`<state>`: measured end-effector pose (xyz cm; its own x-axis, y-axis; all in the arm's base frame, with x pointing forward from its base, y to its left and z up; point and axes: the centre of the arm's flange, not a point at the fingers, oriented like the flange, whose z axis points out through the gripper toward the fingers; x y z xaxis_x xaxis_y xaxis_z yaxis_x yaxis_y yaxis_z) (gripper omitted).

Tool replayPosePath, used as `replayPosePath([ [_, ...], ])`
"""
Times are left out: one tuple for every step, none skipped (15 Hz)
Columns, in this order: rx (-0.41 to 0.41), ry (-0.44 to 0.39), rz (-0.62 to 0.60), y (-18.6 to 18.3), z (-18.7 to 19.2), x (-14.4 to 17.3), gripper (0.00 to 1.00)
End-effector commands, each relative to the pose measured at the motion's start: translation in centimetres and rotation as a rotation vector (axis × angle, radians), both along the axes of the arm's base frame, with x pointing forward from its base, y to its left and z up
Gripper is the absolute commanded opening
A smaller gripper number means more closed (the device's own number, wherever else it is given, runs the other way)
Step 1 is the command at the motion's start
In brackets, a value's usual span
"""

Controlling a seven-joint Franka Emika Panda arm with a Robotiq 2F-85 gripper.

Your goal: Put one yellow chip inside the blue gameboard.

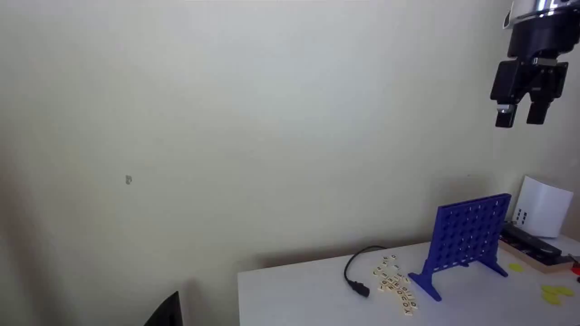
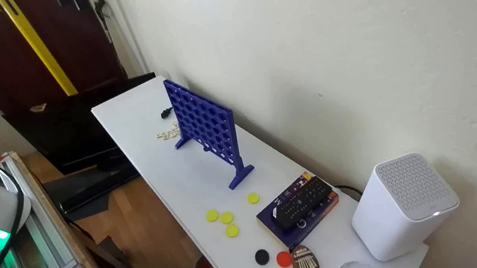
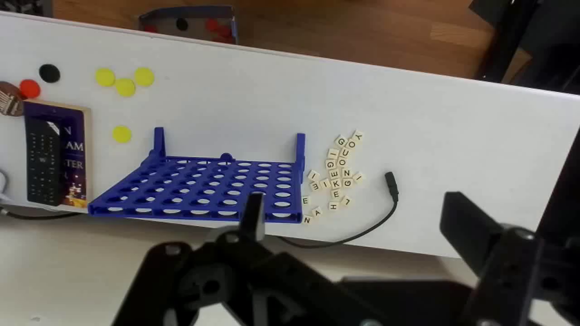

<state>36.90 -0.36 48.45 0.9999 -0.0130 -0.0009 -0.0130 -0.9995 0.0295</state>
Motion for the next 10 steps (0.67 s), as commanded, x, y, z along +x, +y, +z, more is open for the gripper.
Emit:
replayPosePath([
  [0.000,0.000,0.000,0.00,0.00,0.00,1.00],
  [0.000,0.000,0.000,0.00,0.00,0.00,1.00],
  [0.000,0.000,0.000,0.00,0.00,0.00,1.00],
  [0.000,0.000,0.000,0.00,0.00,0.00,1.00],
  [0.000,0.000,0.000,0.00,0.00,0.00,1.00],
  [0.000,0.000,0.000,0.00,0.00,0.00,1.00],
  [0.000,0.000,0.000,0.00,0.00,0.00,1.00],
  [0.000,0.000,0.000,0.00,0.00,0.00,1.00],
  [0.000,0.000,0.000,0.00,0.00,0.00,1.00],
  [0.000,0.000,0.000,0.00,0.00,0.00,1.00],
])
